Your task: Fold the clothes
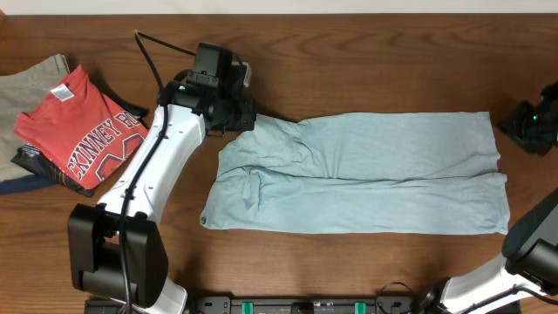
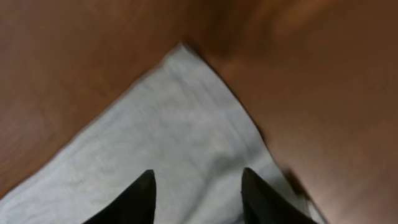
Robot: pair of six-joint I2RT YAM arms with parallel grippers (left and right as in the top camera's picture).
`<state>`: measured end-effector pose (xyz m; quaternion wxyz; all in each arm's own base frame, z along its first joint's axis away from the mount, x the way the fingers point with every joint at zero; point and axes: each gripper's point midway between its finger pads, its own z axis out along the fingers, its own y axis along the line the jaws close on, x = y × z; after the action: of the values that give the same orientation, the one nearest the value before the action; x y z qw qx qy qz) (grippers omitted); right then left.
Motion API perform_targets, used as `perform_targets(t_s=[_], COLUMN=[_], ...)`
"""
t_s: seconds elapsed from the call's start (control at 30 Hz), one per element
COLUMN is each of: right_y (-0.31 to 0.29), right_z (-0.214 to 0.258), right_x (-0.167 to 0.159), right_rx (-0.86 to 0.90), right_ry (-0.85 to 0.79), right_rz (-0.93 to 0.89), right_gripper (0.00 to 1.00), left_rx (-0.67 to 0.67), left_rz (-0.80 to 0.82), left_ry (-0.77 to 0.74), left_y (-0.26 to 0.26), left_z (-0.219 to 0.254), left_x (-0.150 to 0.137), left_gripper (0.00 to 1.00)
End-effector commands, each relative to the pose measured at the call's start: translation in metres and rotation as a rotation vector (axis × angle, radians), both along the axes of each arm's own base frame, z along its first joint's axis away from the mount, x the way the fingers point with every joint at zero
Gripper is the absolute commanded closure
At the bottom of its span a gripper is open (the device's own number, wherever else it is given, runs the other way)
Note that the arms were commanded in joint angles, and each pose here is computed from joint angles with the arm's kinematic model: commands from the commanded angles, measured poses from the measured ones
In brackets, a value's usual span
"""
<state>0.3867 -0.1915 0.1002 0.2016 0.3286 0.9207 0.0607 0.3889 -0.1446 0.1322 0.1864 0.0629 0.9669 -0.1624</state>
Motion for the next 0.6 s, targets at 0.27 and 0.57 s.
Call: perform_targets(t_s=[0.27,0.57], right_y=[-0.001,-0.007], right_z=[-0.041,-0.099], right_x=[0.056,0.077], right_rx=[-0.075,-0.076], right_ry=[-0.083,-0.085], right_rz=[0.101,0.11], right_gripper=[0.54,0.58], left_rx=[0.027,0.026], left_rz=[-0.001,-0.001], left_ry=[-0.004,-0.007], left_y=[0.005,0.005], left_z=[-0.004,-0.003], left_x=[0.002,0.002], left_gripper=[0.94,0.94])
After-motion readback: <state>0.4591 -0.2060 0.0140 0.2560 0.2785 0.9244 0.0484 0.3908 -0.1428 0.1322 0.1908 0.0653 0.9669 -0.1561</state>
